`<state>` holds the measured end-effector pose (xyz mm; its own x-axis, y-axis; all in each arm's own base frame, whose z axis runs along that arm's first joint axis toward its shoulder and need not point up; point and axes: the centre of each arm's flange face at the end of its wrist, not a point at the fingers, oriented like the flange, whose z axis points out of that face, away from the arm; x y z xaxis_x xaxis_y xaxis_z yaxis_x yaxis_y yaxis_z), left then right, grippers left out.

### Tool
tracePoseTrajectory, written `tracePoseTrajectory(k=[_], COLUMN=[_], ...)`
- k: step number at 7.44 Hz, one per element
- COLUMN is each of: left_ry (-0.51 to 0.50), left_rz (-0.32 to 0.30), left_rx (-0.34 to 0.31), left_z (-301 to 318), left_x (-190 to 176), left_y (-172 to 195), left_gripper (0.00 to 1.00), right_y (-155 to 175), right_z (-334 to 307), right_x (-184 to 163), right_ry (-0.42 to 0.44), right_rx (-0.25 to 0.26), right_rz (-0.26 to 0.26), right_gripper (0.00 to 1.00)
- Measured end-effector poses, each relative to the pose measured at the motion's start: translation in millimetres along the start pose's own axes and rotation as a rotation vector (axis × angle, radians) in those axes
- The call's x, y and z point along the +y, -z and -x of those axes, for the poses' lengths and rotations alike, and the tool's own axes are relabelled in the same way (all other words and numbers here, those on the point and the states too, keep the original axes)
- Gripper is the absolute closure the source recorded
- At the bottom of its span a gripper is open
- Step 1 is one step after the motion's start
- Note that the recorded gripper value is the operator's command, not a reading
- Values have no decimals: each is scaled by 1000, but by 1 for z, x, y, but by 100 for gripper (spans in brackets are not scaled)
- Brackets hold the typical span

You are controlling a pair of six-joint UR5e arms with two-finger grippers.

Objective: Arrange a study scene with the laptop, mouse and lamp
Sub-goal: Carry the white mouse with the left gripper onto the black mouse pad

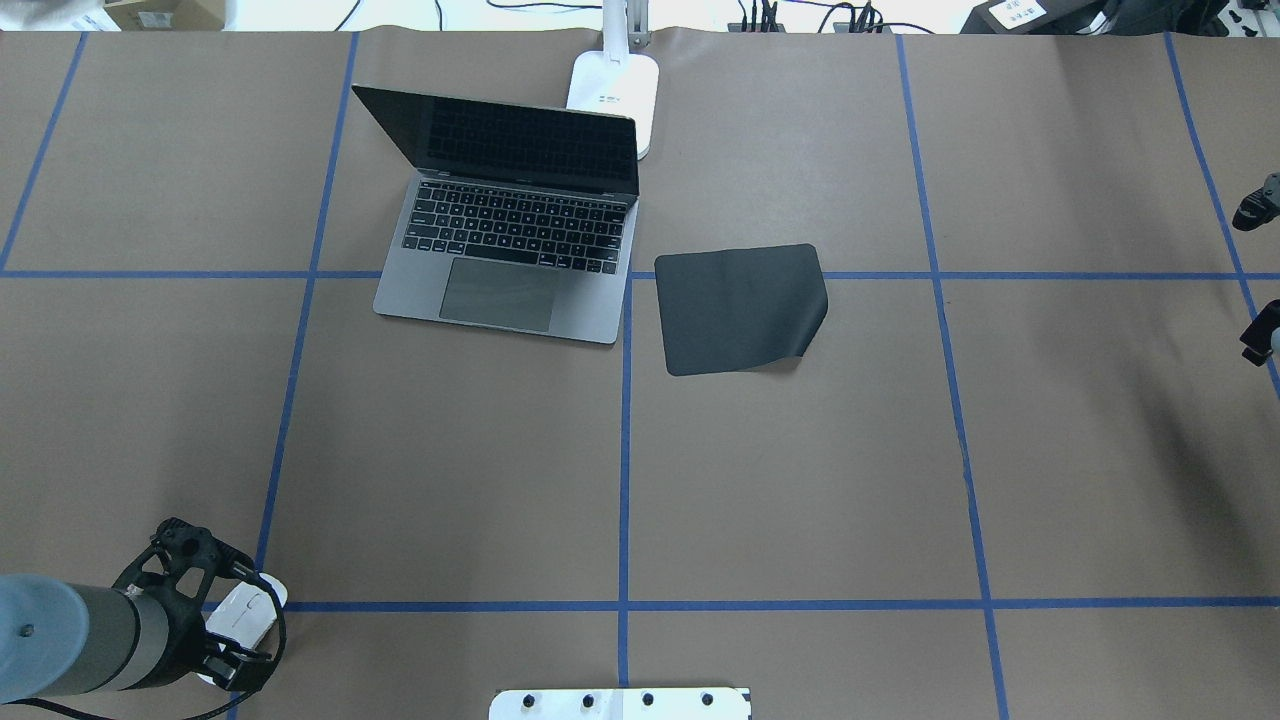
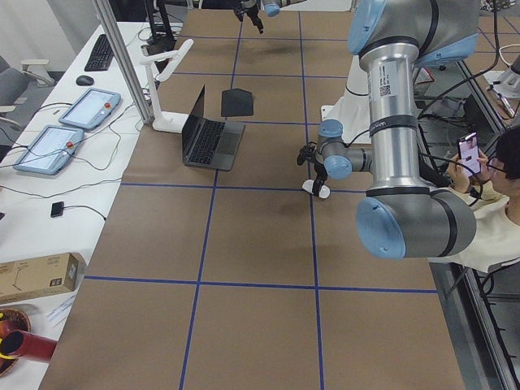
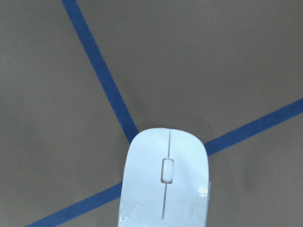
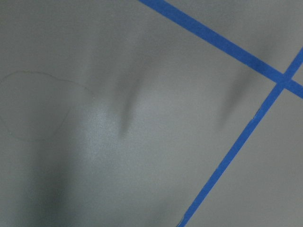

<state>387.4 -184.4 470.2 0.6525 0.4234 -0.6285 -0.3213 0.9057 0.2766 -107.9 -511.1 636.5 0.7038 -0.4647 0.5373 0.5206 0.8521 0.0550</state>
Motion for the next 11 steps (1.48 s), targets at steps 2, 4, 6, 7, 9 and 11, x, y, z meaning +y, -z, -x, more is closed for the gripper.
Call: tracePoseTrajectory(k=[2, 4, 6, 7, 9, 11], left_ry=[-2, 0, 4, 4, 19, 47], left_rz=[-6, -12, -26, -42, -113, -194], left_rx=[-7, -3, 9, 31, 104, 161], left_z=[0, -3, -4, -9, -34, -57], left_x=[-1, -3, -9, -14, -46, -88], left_y=[-4, -3, 5, 15, 42, 68], left_gripper=[53, 86, 89, 89, 89, 89], right_y=[0, 1, 1, 1, 4, 8], right_z=[0, 0, 0, -1, -5, -18], right_x=[0, 0, -1, 0, 1, 7], right_ry=[0, 1, 0, -2, -10, -33], right_rx=[0, 0, 1, 1, 0, -20], right_rz=[-1, -2, -3, -4, -8, -22], right_gripper=[0, 0, 0, 0, 0, 0])
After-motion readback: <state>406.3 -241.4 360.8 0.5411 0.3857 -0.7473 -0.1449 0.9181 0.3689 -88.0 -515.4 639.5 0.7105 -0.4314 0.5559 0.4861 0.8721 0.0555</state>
